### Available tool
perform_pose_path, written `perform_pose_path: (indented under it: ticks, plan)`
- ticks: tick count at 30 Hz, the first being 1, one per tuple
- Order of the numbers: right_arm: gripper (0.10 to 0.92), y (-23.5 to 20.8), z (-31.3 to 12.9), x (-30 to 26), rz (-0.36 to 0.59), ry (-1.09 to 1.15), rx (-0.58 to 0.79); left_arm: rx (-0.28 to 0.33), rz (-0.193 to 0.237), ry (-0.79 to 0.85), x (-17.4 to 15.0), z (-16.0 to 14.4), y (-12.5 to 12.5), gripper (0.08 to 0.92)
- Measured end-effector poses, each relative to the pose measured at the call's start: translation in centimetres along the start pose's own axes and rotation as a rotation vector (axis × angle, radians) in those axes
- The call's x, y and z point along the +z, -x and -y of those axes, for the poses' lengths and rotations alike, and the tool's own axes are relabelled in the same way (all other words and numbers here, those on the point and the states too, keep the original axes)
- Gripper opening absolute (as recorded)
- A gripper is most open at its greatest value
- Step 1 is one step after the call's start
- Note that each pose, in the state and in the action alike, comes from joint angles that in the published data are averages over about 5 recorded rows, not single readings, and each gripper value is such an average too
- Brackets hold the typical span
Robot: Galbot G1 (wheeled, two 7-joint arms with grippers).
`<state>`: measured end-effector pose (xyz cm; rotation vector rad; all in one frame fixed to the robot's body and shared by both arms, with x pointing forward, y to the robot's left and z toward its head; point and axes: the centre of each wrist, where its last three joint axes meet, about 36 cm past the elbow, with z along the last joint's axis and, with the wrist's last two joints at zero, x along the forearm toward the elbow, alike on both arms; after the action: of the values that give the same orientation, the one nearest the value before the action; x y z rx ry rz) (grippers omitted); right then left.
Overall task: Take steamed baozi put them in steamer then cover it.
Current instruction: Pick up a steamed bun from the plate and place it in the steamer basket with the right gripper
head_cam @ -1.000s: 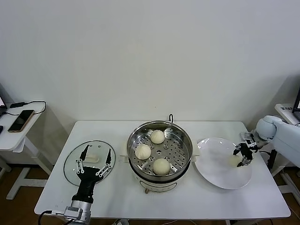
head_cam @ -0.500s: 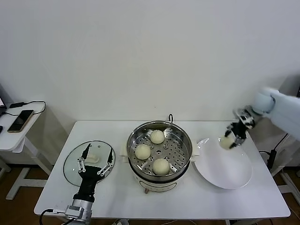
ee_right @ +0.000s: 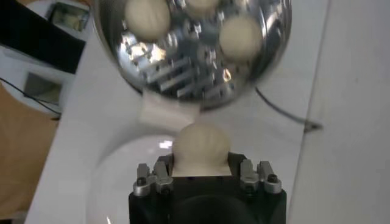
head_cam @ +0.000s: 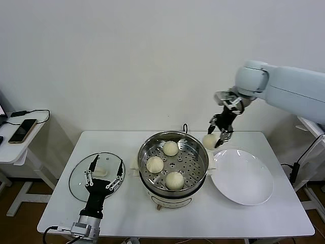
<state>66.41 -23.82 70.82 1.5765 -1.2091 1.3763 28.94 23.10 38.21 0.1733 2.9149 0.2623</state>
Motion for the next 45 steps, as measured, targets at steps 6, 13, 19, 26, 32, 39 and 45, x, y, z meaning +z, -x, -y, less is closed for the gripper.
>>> perform_pose_path:
  ticks: [6,13,19,26,32,39,45]
  plan:
    - [0.626,2.8,0.7,-2.5,-0.019,-0.018,-0.03,-0.006,0.005,0.0,-0.1,-0.1,0.0,0.823]
    - [0.622,5.6,1.6,-3.6,-0.03,-0.013,-0.039,-0.01,0.007,0.004,-0.1,-0.3,0.0,0.823]
    - [0.619,7.5,2.2,-4.2,-0.03,-0.009,-0.04,-0.01,0.004,0.002,0.1,-0.2,0.0,0.823]
    - [0.619,9.3,2.8,-5.0,-0.013,-0.008,-0.031,-0.012,0.002,0.004,0.2,-0.3,0.0,0.823]
    - [0.611,10.4,3.1,-5.5,-0.021,-0.01,-0.041,-0.014,0.001,0.006,0.4,-0.4,0.0,0.823]
    - [0.639,11.3,3.0,-5.9,-0.036,-0.02,-0.058,-0.016,0.0,0.005,0.5,-0.4,-0.1,0.823]
    - [0.766,11.3,3.0,-5.9,-0.045,-0.027,-0.067,-0.017,0.001,0.004,0.5,-0.4,0.0,0.823]
